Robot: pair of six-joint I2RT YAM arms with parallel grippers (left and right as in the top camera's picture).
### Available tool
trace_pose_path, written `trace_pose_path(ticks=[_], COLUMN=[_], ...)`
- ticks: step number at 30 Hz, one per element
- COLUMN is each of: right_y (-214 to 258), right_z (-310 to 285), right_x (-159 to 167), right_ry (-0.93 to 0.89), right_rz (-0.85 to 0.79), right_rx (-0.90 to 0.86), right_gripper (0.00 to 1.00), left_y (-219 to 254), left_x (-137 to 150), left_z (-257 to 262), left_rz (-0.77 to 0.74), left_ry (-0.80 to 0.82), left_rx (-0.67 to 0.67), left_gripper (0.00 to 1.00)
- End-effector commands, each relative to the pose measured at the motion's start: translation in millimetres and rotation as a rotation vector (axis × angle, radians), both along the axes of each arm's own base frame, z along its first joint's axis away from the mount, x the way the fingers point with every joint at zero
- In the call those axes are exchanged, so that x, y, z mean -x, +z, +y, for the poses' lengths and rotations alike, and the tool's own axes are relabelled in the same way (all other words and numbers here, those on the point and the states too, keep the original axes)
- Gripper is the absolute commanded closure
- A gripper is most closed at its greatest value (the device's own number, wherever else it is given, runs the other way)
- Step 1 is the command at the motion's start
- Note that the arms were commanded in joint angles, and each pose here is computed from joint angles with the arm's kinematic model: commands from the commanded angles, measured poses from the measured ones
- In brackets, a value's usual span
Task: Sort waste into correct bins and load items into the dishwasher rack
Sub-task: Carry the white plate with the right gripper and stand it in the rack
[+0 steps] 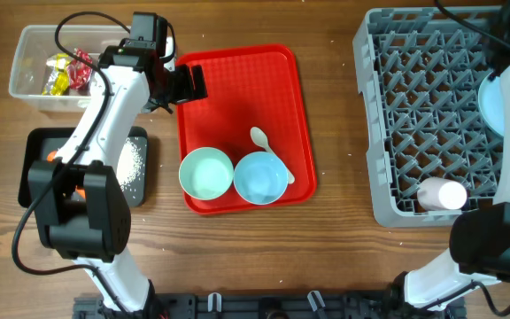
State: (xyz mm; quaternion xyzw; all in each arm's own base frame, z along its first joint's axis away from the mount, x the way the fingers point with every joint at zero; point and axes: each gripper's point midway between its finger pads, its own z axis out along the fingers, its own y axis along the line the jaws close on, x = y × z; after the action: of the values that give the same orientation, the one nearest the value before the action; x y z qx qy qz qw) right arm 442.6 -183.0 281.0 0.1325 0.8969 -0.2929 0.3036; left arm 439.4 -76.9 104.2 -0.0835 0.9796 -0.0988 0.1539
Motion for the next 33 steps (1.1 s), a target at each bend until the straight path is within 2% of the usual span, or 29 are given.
trace_pose_path(ticks=[1,2,4,6,8,11,13,18,27,29,33], right_y=[-49,-58,-70,-79,-81,-92,-109,-146,-190,-193,-191], right_z=[39,32,3,-26,-60,-101,-112,-126,-144,-148,-152], right_x=[-4,2,21,40,67,108,119,118,120,120,115], right_ry=[0.085,0.062,-0.098,-0.198,-0.295,-0.452,-0.491,-0.539,-0.595,-0.599,-0.586], right_rz=[0.008,0.033,0.024,-0.031,-0.086,-0.100,-0.101,-0.131,-0.077,-0.085,-0.111], right_rx=[-0.355,-0.379,-0.447,-0.614,-0.727,-0.751,-0.758,-0.739,-0.736,-0.733,-0.727], right_gripper=[0.18,0.19,0.19,0.19,0.28,0.31,0.34,0.46,0.52,0.60,0.95], left_y=[12,12,12,12,12,12,12,12,12,12,12], left_x=[-2,-2,-2,-2,-2,-2,-2,-2,-2,-2,-2], left_z=[1,1,1,1,1,1,1,1,1,1,1], left_rz=[-0.033,-0.033,-0.033,-0.033,-0.033,-0.033,-0.033,-0.033,-0.033,-0.033,-0.033], left_ry=[0.001,0.001,0.001,0.001,0.001,0.001,0.001,0.001,0.001,0.001,0.001], left_rx=[-0.006,-0.006,-0.006,-0.006,-0.006,-0.006,-0.006,-0.006,-0.006,-0.006,-0.006], left_gripper=[0.00,0.00,0.00,0.00,0.00,0.00,0.00,0.00,0.00,0.00,0.00])
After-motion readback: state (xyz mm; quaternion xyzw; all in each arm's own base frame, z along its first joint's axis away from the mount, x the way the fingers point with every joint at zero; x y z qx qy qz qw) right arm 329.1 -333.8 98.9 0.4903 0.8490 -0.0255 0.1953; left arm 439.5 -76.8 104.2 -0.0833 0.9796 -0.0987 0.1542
